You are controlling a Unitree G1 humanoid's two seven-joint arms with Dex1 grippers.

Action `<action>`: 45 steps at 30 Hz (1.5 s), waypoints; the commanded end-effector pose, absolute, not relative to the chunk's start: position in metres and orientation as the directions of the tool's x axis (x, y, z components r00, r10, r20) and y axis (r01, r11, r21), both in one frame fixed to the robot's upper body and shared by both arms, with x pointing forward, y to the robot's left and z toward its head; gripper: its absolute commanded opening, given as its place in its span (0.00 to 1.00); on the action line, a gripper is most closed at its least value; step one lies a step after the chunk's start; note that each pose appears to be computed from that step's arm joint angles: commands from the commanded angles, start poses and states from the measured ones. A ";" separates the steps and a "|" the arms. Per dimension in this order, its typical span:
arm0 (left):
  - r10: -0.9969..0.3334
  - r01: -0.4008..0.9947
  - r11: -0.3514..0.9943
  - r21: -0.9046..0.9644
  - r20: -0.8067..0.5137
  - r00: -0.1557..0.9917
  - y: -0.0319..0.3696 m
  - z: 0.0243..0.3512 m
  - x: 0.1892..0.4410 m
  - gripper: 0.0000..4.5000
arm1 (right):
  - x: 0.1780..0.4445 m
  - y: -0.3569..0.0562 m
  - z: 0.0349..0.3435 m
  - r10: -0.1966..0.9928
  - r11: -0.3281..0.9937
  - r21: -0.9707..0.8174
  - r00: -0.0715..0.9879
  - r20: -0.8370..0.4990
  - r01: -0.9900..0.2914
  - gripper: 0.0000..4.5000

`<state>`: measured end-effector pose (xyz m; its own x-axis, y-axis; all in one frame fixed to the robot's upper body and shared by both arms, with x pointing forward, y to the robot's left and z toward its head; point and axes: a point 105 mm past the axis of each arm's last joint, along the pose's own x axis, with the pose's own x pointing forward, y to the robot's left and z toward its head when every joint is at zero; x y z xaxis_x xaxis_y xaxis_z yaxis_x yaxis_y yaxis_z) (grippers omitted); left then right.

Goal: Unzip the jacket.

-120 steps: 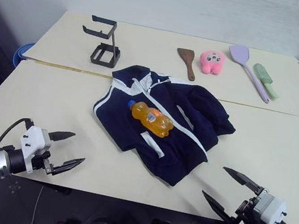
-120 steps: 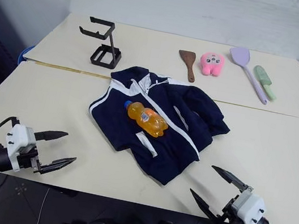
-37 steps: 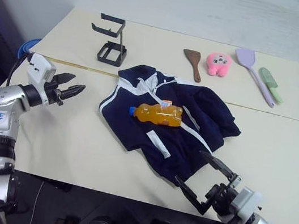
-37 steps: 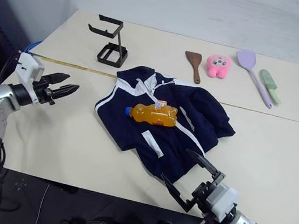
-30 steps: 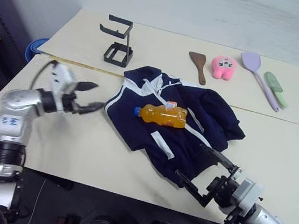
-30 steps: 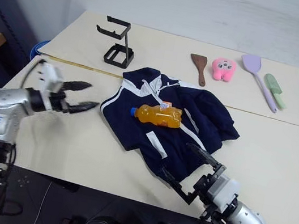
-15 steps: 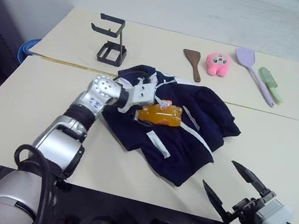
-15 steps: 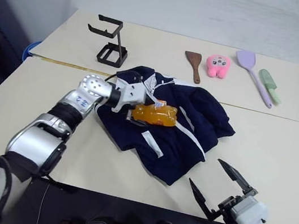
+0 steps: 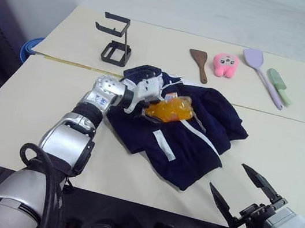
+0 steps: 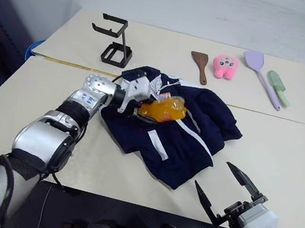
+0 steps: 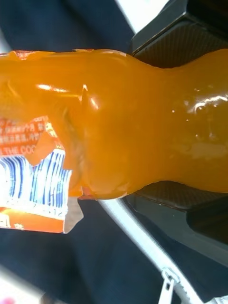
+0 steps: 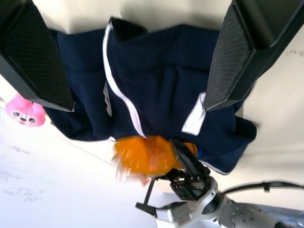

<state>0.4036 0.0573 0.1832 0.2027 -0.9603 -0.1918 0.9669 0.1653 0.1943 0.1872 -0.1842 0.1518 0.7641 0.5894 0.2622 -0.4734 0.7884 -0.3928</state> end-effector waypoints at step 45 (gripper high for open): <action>-0.739 0.730 0.272 0.627 -0.350 0.576 0.244 0.215 0.328 1.00 | 0.214 -0.111 0.152 0.852 0.483 -0.284 0.520 -0.067 -0.828 1.00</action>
<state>0.3338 0.2765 0.2208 0.7034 -0.6590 -0.2663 0.6692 0.4879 0.5605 0.2179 -0.1178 0.1564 0.5365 0.8438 -0.0121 -0.8116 0.5120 -0.2816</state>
